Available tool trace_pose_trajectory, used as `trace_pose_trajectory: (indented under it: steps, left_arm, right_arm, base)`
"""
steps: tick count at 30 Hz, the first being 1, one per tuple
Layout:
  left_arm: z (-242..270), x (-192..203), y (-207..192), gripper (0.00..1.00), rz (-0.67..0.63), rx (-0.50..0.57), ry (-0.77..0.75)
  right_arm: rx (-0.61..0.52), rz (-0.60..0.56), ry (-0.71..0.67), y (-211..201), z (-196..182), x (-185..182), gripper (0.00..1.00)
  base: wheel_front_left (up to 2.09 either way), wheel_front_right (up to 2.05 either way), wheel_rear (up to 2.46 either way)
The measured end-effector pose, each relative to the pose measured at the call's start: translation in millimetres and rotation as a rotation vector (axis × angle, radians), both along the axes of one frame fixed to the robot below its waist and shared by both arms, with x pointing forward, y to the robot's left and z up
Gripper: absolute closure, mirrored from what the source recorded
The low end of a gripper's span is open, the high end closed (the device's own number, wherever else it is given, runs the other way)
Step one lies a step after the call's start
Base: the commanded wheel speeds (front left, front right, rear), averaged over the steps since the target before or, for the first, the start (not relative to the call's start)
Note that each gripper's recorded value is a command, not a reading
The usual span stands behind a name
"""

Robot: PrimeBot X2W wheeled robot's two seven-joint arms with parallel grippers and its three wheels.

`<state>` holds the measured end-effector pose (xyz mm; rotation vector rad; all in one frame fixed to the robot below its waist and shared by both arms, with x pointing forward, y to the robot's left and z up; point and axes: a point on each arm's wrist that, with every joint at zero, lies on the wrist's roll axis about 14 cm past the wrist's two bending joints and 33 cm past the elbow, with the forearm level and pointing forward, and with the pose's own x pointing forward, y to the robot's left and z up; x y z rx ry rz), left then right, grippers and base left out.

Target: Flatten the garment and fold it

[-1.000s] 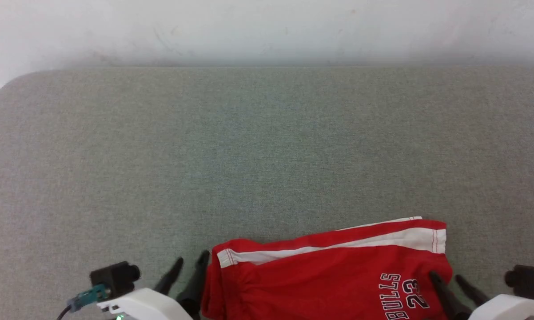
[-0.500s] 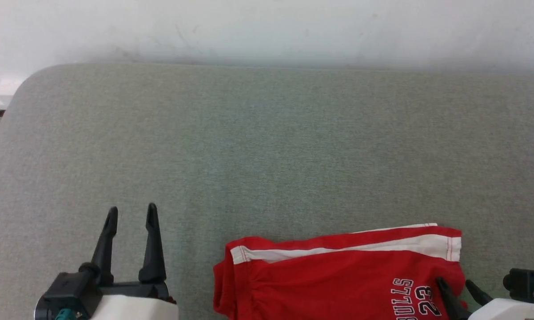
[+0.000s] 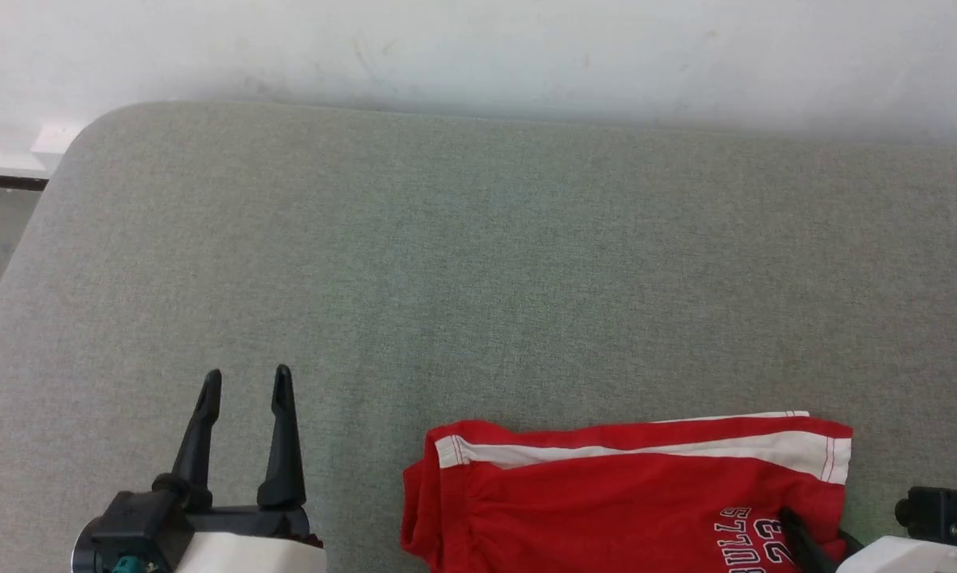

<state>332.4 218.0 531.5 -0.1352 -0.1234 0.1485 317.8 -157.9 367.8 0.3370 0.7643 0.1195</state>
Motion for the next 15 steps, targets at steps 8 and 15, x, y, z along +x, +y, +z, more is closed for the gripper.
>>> trace_pose_trajectory:
  steps: [8,15]
  left_arm:
    - [-1.2,0.0,2.6,0.00,0.003,0.018,-0.002]
    - [-6.4,2.7,1.5,0.00,-0.001,0.006,0.008]
  right_arm:
    - [-0.008,-0.016,-0.043,-0.4,1.8,15.6,1.00]
    - [-0.051,-0.040,-0.101,-11.0,14.1,38.3,1.00]
  base:
    - [0.00,0.00,0.00]
    - [0.00,0.00,0.00]
